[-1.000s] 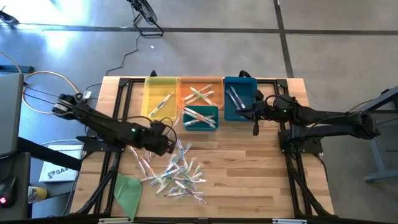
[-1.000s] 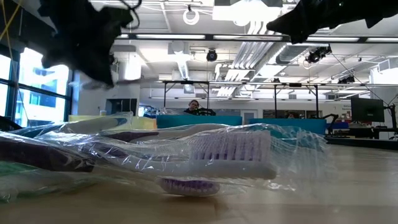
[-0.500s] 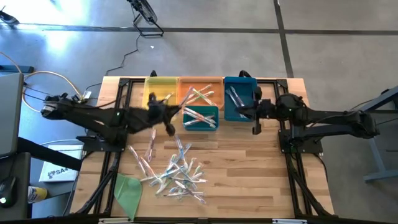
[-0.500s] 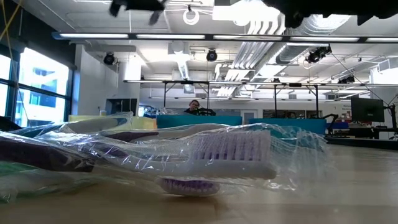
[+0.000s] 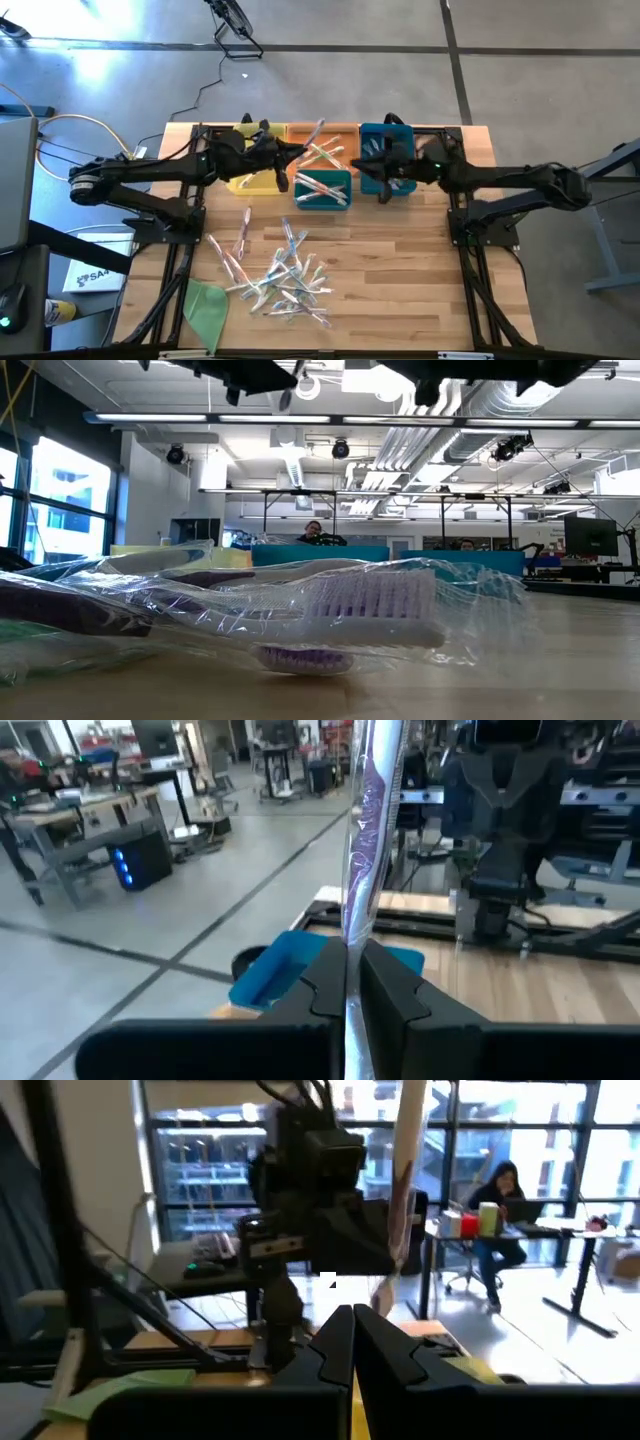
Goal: Pick & Place Toothbrushes
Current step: Put the purple toothbrush into the blue bin
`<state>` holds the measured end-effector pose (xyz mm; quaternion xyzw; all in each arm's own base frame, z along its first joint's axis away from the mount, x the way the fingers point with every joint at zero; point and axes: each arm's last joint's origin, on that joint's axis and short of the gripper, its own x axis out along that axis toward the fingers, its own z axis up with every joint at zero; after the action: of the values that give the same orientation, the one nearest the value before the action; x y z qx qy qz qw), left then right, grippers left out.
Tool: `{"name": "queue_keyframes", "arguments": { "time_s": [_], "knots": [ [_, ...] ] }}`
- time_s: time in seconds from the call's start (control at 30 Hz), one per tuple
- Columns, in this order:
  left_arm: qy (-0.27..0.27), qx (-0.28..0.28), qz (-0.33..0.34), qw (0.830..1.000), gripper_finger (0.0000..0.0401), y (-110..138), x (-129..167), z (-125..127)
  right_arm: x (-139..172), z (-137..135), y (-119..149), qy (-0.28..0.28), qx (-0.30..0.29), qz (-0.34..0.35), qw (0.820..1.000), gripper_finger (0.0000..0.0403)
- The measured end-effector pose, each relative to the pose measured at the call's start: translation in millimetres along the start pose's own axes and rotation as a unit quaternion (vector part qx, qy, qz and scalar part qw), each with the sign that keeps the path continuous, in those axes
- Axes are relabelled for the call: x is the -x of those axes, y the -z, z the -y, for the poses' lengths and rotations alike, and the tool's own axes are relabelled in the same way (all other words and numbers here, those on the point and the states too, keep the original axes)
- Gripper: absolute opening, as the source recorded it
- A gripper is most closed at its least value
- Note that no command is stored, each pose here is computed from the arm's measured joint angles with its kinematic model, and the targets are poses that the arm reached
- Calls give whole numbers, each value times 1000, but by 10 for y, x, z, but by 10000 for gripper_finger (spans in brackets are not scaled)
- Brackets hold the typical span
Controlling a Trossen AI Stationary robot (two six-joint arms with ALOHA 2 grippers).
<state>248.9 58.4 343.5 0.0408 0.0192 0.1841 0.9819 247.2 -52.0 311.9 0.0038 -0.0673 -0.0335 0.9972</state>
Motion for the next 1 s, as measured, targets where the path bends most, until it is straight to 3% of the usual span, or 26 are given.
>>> {"name": "queue_keyframes", "arguments": {
  "time_s": [0.2, 0.5, 0.67, 0.8, 1.0],
  "knots": [
    [20, -9, -1, 1000, 8, 38, -58, -36, -323, 56, -48, 13, 1, 0, 1000, 27],
    [39, -9, -1, 999, 8, 40, -57, -19, -684, 101, -138, 11, -11, 9, 1000, 159],
    [40, -10, -3, 999, 7, 45, -57, -18, -794, 113, -126, 3, -12, 6, 1000, 207],
    [40, -10, -5, 999, 7, 48, -56, -18, -807, 103, -168, -15, -9, 14, 1000, 215],
    [40, -11, -5, 999, 7, 47, -56, -18, -803, 105, -229, -13, 0, 46, 999, 192]
  ]
}}
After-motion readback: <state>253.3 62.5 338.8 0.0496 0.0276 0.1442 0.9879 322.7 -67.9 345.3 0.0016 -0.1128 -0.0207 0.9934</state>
